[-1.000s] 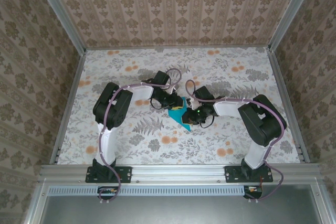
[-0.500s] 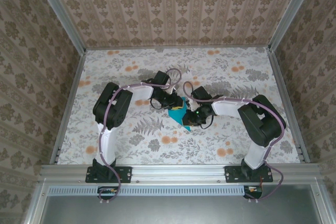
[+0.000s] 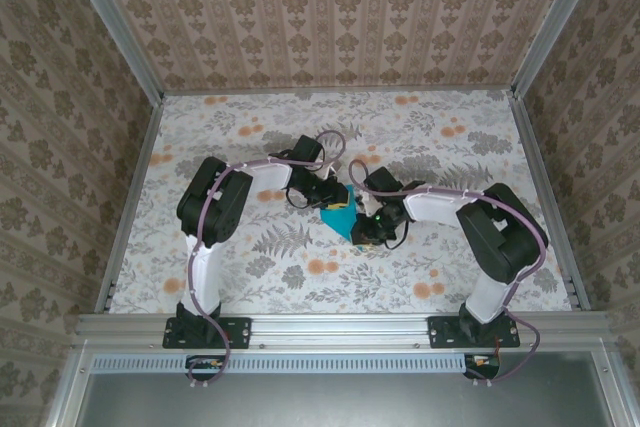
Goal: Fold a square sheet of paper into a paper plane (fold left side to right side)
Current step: Fourth fold the wing at the center of the table.
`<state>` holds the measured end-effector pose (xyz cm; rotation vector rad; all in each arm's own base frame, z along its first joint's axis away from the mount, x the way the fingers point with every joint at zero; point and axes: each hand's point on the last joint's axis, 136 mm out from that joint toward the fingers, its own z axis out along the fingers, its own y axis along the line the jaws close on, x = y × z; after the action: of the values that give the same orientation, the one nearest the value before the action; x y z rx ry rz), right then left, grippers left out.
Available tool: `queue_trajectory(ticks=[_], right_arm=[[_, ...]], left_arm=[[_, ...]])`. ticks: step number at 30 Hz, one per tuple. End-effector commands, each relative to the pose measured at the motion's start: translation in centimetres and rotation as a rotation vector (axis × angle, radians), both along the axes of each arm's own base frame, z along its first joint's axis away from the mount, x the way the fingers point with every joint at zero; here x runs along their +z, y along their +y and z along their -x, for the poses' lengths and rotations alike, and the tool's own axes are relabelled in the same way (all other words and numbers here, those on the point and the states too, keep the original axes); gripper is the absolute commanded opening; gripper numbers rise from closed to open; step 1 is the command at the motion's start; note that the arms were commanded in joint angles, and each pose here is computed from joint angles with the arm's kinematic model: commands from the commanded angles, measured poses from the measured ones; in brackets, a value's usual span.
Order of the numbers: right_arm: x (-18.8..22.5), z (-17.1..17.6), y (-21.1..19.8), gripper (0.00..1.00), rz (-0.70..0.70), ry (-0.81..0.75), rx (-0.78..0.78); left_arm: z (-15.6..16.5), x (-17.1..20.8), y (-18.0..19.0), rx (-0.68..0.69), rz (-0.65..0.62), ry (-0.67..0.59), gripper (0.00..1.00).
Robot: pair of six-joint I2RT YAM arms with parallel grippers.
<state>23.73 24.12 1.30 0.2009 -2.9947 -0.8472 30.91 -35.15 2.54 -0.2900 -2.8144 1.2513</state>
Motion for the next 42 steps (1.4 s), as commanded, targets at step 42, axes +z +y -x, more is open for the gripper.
queue_trajectory(ticks=[42], right_arm=[[-1.2, -3.4, -0.7, 0.06, 0.02, -0.014, -0.238]], left_arm=[[1.6, -3.7, 2.8, 0.021, -0.151, 0.071, 0.23]])
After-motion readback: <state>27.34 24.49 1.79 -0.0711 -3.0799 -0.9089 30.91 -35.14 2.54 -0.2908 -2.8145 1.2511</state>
